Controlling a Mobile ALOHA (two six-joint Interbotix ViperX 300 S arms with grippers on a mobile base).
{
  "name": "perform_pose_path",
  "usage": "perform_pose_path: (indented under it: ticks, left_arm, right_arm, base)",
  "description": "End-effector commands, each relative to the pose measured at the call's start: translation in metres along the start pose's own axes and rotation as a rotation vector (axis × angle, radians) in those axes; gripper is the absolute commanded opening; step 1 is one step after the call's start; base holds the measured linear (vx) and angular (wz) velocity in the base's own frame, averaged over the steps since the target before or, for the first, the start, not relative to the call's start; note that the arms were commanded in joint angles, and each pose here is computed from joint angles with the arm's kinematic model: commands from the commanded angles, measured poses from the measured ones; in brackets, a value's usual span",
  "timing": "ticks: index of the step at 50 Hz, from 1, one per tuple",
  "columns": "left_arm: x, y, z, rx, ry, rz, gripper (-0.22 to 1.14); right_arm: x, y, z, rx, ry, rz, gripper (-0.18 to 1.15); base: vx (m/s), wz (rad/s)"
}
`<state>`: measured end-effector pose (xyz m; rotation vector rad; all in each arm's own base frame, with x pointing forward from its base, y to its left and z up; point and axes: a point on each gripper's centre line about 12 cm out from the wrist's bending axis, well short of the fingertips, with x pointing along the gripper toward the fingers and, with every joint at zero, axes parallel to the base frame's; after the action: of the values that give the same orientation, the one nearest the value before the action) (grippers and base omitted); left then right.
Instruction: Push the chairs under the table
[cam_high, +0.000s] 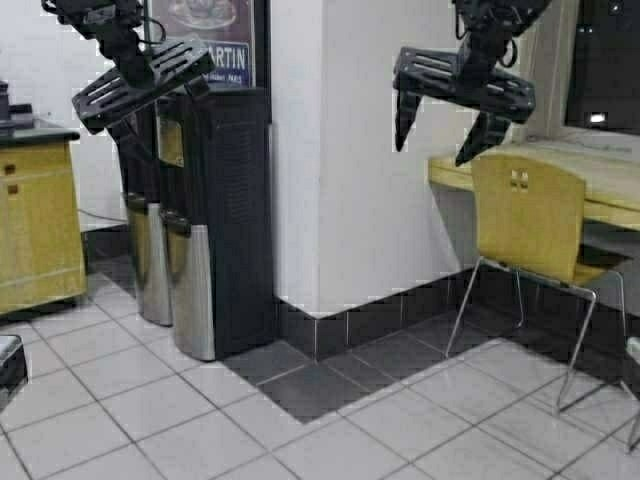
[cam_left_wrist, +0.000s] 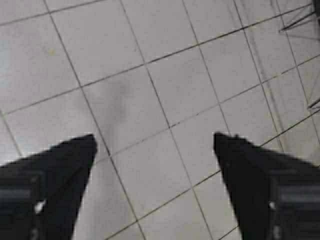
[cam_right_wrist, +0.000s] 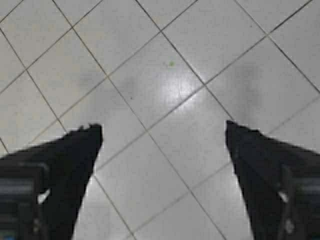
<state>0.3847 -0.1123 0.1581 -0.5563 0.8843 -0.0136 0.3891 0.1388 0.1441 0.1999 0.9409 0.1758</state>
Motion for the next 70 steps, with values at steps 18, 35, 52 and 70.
perform_pose_path:
  ticks: [18,35,52,70]
  left_arm:
    - [-0.003,-0.008,0.010,0.000,-0.032,-0.023,1.01]
    - [-0.008,-0.008,0.010,-0.001,-0.038,-0.028,1.01]
    - [0.000,-0.003,0.005,0.004,-0.018,-0.011,1.01]
    - [0.014,0.003,-0.002,0.001,0.012,0.015,1.01]
  right_arm:
    - [-0.011,0.001,0.011,0.005,-0.053,0.012,1.04]
    - [-0.010,0.001,0.012,0.005,-0.051,0.012,1.04]
    - [-0.010,0.005,0.010,0.008,-0.050,0.019,1.04]
    - [-0.007,0.004,0.009,0.016,-0.044,0.018,1.04]
  base:
    - [-0.27,-0.03]
    - [-0.22,-0.29]
    - [-0.15,-0.50]
    - [-0.07,-0.27]
